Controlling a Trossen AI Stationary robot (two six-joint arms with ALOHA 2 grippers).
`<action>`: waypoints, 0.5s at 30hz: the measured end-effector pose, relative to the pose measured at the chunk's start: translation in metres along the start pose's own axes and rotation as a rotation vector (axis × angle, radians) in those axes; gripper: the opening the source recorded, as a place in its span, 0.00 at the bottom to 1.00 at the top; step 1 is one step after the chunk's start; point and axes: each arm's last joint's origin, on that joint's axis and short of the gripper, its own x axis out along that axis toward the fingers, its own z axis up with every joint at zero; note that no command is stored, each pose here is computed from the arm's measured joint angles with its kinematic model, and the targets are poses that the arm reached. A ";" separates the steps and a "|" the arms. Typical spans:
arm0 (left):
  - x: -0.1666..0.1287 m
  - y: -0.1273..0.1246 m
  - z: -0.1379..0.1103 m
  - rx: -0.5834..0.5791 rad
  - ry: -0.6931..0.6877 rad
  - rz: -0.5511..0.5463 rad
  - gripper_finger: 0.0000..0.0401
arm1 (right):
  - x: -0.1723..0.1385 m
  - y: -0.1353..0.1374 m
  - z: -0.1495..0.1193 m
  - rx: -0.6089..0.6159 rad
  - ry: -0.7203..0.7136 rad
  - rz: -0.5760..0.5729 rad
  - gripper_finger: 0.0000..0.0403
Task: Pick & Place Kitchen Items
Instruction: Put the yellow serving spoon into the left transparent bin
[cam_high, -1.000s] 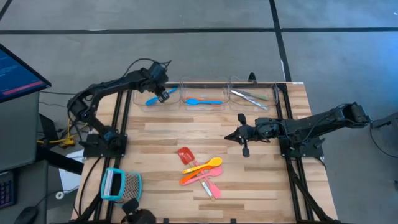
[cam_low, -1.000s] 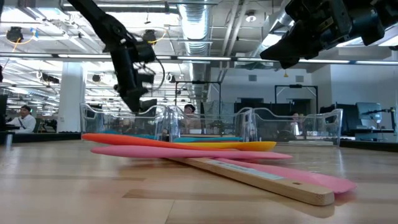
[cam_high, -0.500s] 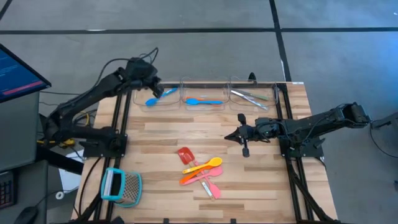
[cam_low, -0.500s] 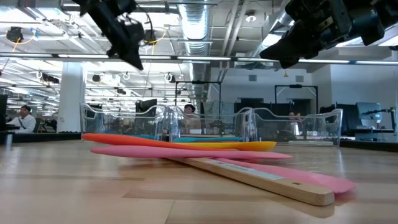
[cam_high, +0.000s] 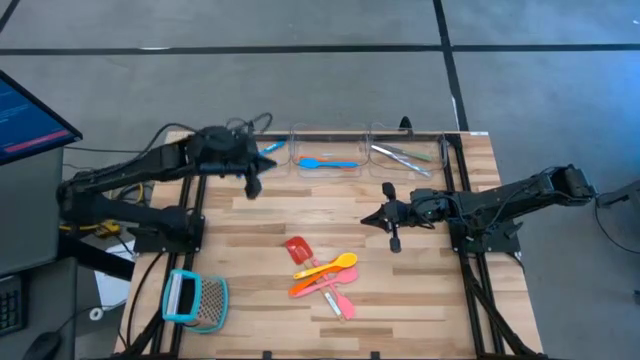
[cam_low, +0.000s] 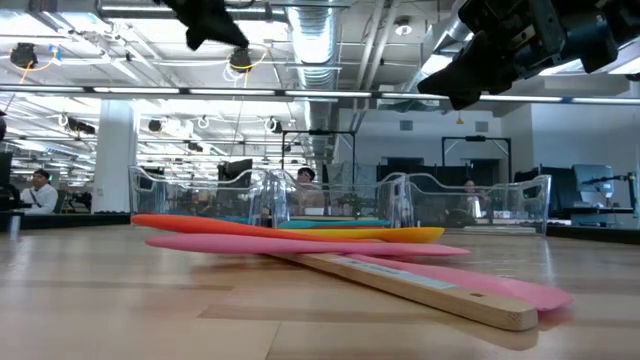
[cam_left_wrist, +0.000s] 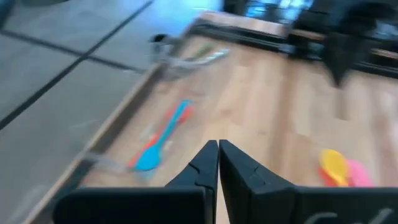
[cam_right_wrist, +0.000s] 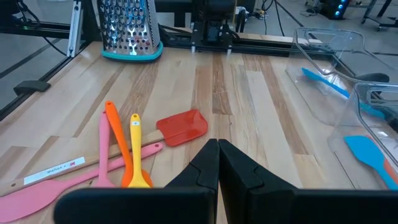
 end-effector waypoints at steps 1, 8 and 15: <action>-0.001 -0.008 0.000 0.015 -0.003 -0.031 0.01 | 0.000 0.000 0.000 0.000 0.000 0.000 0.00; -0.002 -0.062 0.003 0.115 -0.091 -0.173 0.01 | 0.000 0.000 0.000 0.000 0.000 0.001 0.00; -0.005 -0.101 0.004 0.163 -0.168 -0.284 0.01 | 0.000 0.005 0.001 -0.007 -0.011 0.023 0.00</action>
